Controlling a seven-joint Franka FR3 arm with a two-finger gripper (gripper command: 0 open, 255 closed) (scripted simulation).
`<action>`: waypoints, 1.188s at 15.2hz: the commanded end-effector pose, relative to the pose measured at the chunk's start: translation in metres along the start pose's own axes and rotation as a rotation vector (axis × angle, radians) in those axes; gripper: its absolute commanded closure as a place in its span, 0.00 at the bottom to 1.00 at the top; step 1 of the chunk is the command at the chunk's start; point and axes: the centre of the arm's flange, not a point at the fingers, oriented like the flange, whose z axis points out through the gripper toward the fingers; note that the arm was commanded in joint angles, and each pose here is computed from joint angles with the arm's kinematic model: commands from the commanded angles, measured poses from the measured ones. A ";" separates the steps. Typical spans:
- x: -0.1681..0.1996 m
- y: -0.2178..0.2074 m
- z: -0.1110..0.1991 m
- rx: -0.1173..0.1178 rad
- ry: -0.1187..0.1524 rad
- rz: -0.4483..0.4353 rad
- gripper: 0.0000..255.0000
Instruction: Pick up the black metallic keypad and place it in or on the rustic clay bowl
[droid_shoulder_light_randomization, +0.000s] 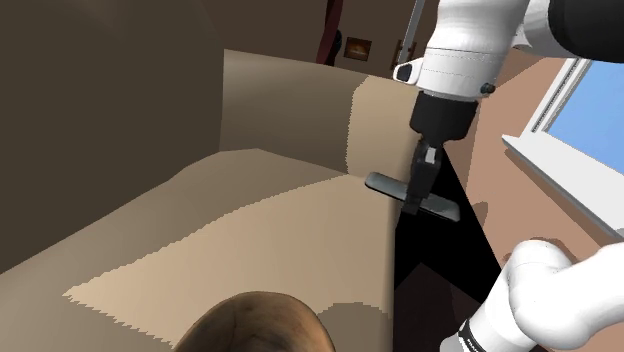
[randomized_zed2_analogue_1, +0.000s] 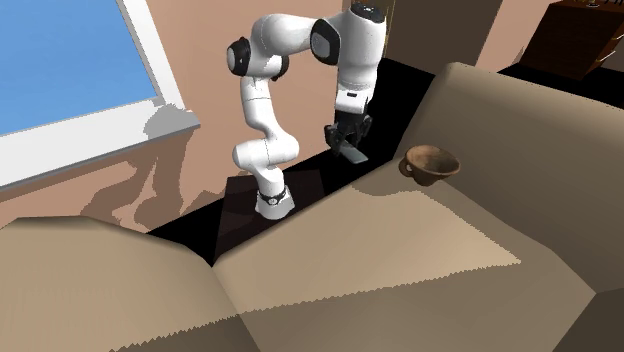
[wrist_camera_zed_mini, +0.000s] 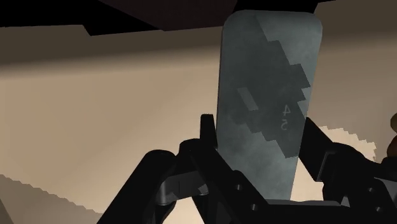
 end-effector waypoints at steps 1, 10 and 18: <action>0.008 -0.026 -0.003 0.001 0.000 0.001 1.00; 0.045 -0.139 -0.009 0.001 0.000 0.001 1.00; 0.078 -0.240 -0.013 0.001 0.000 0.001 1.00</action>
